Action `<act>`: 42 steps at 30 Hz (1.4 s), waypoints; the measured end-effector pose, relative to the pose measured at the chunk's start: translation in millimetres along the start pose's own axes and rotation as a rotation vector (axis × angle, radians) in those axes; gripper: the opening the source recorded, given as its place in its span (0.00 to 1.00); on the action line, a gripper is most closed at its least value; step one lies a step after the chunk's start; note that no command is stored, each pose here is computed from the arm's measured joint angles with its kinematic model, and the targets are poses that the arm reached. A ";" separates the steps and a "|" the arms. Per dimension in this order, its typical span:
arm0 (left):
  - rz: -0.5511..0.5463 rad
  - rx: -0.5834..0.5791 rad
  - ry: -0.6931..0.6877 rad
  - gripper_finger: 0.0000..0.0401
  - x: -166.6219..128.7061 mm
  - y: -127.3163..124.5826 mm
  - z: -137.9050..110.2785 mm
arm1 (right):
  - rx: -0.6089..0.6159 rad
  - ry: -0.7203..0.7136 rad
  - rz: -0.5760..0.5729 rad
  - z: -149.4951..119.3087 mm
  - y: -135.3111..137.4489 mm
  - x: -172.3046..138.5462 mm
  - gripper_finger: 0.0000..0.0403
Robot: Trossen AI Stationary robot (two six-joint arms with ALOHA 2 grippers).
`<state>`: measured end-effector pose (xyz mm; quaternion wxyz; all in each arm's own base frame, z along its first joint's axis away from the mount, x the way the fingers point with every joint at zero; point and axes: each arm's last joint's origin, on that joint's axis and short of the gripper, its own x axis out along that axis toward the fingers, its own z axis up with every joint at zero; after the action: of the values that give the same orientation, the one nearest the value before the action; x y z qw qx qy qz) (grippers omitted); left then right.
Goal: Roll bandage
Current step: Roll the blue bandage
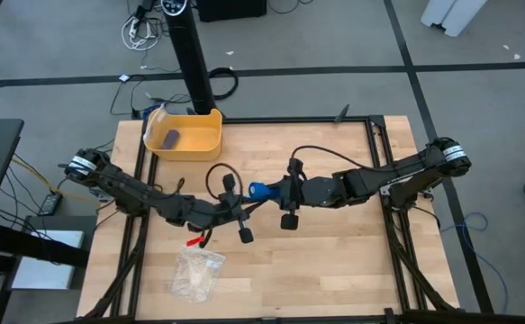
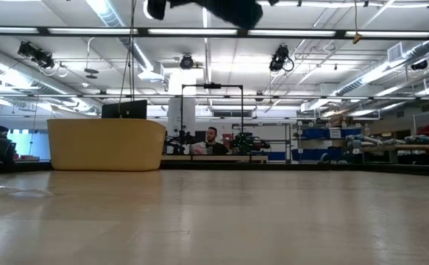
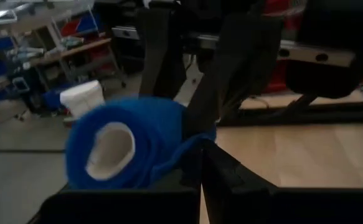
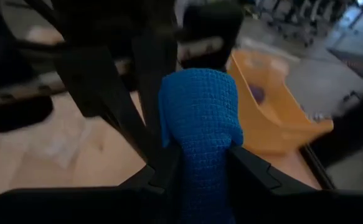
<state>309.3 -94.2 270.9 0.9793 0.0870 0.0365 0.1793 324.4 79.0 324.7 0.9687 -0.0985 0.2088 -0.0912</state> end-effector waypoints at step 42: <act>0.070 0.089 0.362 0.02 68.4 -5.7 -135.3 | -0.060 0.426 -0.044 -212.2 -36.9 27.0 0.30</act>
<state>361.1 -53.7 134.2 0.9451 0.0976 0.2169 0.2241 254.0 5.1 133.2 0.8971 -0.1101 0.4093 -0.1249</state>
